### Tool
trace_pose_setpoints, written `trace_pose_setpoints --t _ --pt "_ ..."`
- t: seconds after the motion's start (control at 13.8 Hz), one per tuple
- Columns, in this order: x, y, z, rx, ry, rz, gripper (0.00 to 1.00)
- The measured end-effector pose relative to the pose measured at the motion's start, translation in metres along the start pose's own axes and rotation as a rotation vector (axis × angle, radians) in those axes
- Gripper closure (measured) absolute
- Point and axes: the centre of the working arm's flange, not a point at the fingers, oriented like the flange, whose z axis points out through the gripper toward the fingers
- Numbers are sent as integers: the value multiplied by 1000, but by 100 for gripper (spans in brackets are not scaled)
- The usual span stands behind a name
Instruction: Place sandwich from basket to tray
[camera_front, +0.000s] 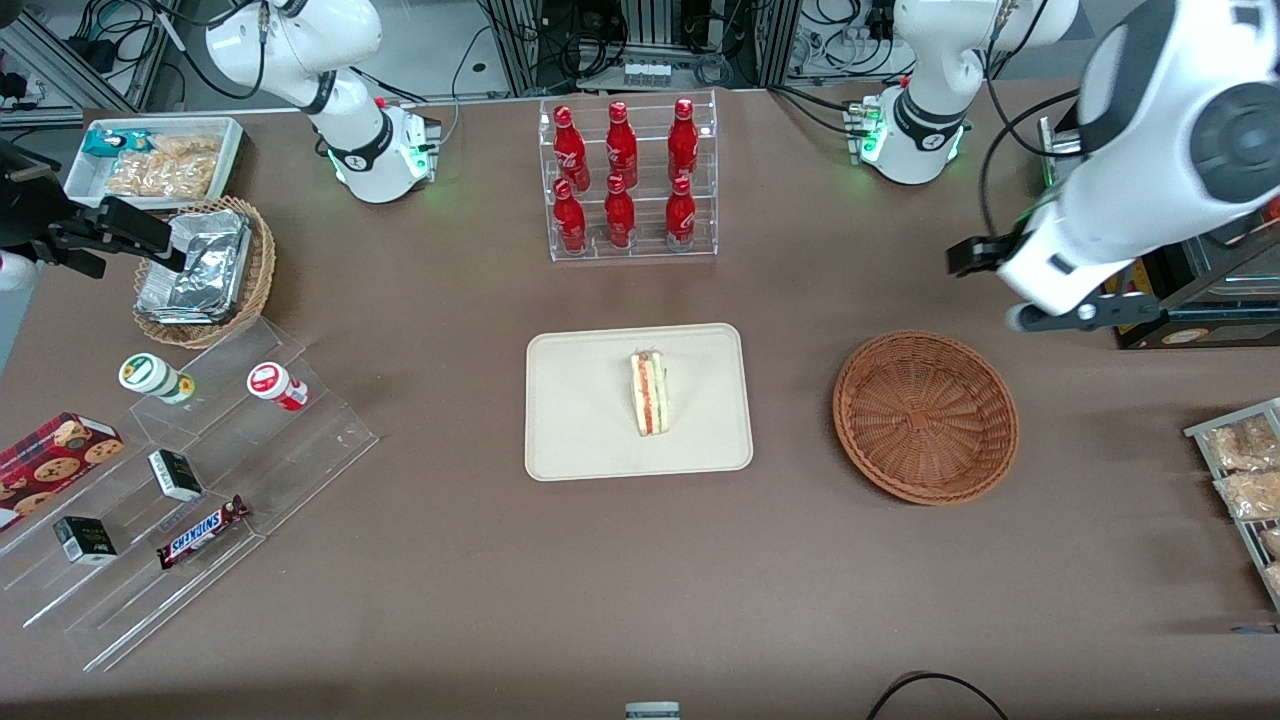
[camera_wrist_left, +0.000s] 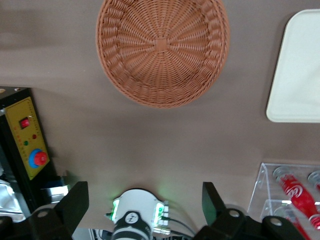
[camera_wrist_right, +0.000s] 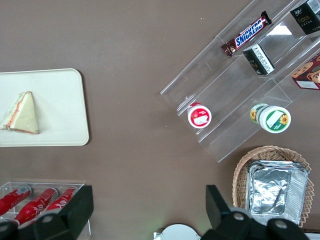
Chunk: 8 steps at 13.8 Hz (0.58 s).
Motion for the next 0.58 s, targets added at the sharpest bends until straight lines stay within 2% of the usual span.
trace_pose_setpoints --t 0.15,0.58 --pt "-7 -30 -10 -10 -3 34 0" --pt "-32 -88 -40 -35 54 3 0"
